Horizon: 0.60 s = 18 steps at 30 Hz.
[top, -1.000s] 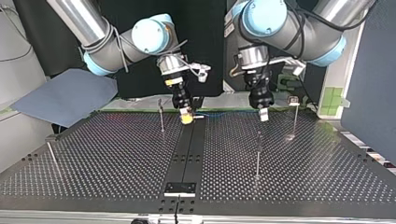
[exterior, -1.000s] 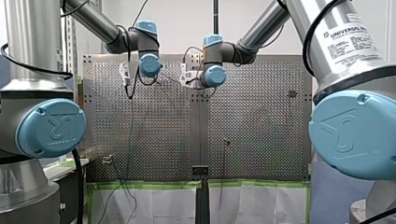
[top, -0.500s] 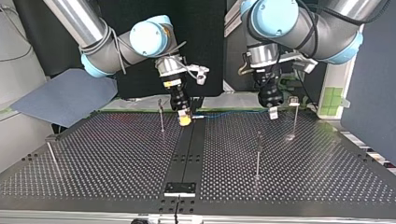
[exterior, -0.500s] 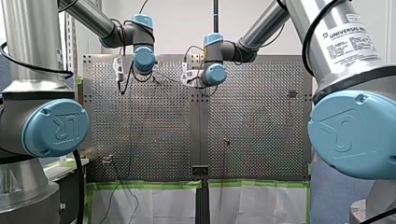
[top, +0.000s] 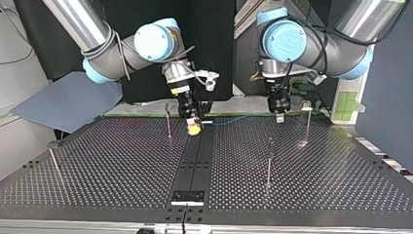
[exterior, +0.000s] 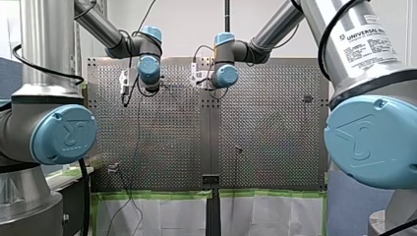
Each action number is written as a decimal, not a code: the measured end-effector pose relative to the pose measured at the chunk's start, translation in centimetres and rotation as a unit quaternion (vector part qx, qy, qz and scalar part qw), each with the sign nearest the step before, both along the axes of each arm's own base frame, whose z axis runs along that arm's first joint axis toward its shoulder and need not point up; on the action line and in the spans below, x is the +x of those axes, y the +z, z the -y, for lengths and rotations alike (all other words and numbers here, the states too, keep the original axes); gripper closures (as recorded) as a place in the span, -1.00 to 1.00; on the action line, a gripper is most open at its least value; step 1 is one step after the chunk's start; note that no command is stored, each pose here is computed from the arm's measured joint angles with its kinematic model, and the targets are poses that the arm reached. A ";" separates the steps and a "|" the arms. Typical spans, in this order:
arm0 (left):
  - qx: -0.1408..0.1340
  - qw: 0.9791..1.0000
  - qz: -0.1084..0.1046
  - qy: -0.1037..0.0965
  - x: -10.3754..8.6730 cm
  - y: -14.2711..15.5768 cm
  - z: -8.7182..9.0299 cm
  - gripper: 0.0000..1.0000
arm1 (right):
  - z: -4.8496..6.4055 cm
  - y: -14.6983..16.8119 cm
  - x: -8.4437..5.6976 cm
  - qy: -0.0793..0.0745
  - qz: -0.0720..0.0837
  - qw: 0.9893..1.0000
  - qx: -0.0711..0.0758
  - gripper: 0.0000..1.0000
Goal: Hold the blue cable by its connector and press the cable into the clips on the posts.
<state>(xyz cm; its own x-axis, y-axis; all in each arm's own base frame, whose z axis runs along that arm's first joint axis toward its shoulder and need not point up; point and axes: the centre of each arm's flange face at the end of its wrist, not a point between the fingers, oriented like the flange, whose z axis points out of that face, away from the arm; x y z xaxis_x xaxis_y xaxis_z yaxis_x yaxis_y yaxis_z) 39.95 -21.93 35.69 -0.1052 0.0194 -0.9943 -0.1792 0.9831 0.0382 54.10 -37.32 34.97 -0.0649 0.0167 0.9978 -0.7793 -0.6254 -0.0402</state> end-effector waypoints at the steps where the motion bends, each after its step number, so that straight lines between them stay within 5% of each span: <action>1: -0.001 1.000 -0.002 0.000 0.2 0.0 -0.2 1.00 | 0.0 0.1 0.1 0.001 0.001 1.000 0.000 1.00; 9: -0.005 1.000 -0.004 -0.001 1.4 0.3 -1.5 1.00 | 0.6 -0.4 1.9 0.012 -0.005 1.000 0.009 1.00; 18: -0.010 1.000 0.003 -0.011 1.9 0.7 -1.4 1.00 | 1.2 2.0 3.3 0.025 0.025 0.999 0.004 1.00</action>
